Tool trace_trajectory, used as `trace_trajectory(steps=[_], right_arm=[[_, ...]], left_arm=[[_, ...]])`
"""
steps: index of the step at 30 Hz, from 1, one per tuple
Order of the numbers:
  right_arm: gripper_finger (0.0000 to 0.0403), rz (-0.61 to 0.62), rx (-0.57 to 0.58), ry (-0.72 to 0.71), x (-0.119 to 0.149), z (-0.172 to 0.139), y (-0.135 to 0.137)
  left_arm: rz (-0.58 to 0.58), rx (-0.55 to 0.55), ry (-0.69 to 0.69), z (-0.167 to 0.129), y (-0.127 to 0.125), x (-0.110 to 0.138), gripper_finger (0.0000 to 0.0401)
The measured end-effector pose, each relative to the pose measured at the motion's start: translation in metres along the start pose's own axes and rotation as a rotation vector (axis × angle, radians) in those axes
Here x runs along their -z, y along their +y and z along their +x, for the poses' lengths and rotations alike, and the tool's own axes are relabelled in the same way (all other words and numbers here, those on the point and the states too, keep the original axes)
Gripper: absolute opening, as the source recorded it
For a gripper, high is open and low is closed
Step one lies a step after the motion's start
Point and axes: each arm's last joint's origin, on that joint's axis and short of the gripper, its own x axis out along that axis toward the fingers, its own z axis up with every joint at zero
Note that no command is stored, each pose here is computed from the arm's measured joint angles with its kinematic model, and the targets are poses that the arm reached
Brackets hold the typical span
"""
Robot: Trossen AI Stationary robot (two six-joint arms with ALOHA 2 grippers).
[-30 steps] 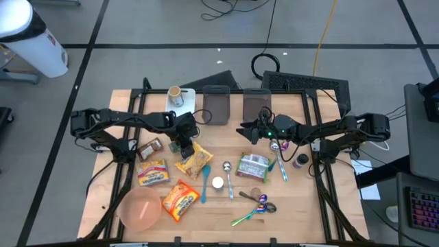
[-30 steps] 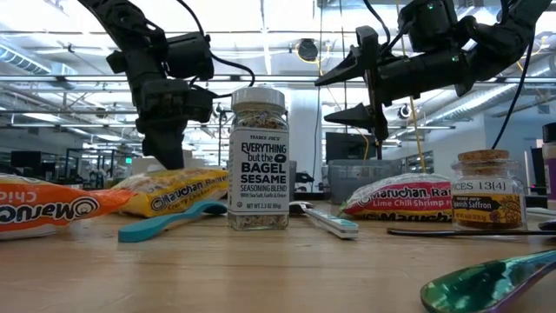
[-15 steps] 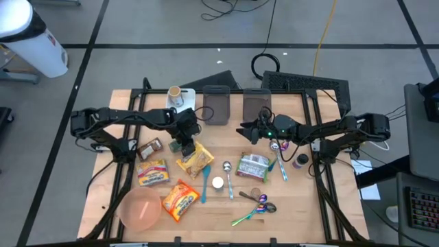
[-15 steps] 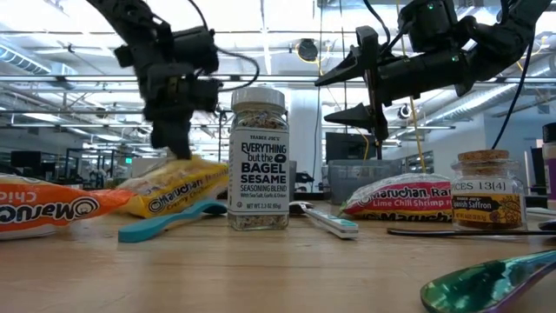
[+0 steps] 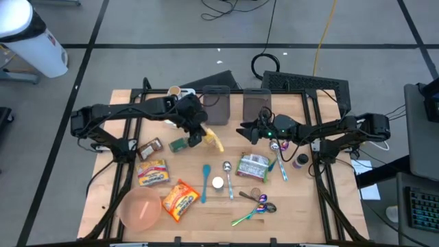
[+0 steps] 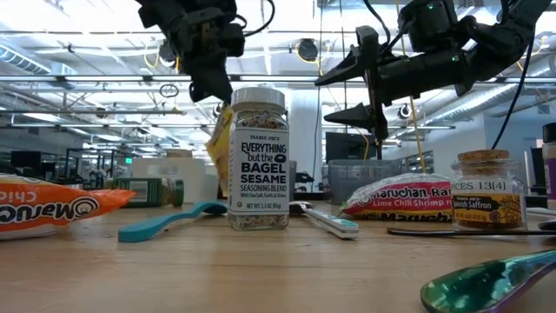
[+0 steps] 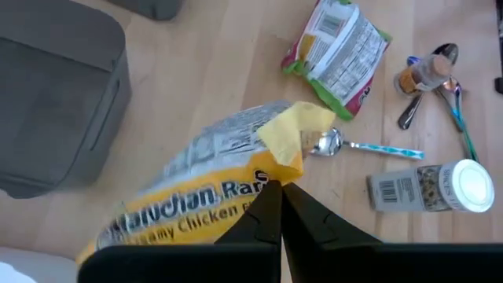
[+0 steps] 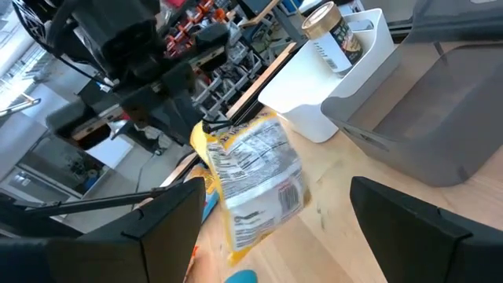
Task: Pick & Place Food Item
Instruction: Put the yellow noodle pack into the right black bin
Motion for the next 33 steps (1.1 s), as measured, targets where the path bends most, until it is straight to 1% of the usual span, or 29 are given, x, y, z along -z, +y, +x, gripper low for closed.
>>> trace_trajectory(steps=[2,5,7,9,14,18,22,24,29,33], right_arm=[[0.0313,-0.019,-0.005,-0.005,0.0,0.0,0.0],[0.0313,-0.082,-0.032,-0.022,-0.004,0.002,0.005],[0.0313,-0.136,-0.066,-0.03,-0.011,0.005,0.014],[0.0313,-0.198,-0.077,-0.029,-0.018,0.011,0.025],[0.0313,-0.394,-0.019,0.089,-0.039,0.025,0.055],[0.0313,-0.485,0.04,0.172,-0.061,0.028,0.074],[0.0313,-0.498,0.066,0.188,-0.078,0.028,0.083],[0.0313,-0.494,0.08,0.199,-0.082,0.027,0.084],[0.0313,-0.443,0.11,0.238,-0.079,0.028,0.08],[0.0313,-0.412,0.095,0.282,-0.071,0.034,0.078]], left_arm=[[0.001,0.001,-0.004,-0.001,0.0,-0.001,0.0001],[-0.002,0.002,-0.003,-0.001,0.0,-0.001,0.0001],[-0.008,0.003,-0.003,-0.001,0.0,-0.001,0.0001],[-0.012,0.003,-0.003,-0.001,-0.001,-0.001,0.0001],[-0.013,0.005,-0.026,-0.001,-0.001,-0.003,0.0001],[-0.014,0.007,-0.058,-0.001,-0.001,-0.006,0.0],[-0.014,0.012,-0.096,-0.001,-0.001,-0.01,0.0],[-0.008,0.016,-0.127,-0.002,-0.002,-0.013,0.0],[-0.015,0.038,-0.207,-0.003,-0.003,-0.021,0.0],[-0.018,0.046,-0.248,-0.004,-0.004,-0.025,0.0]])
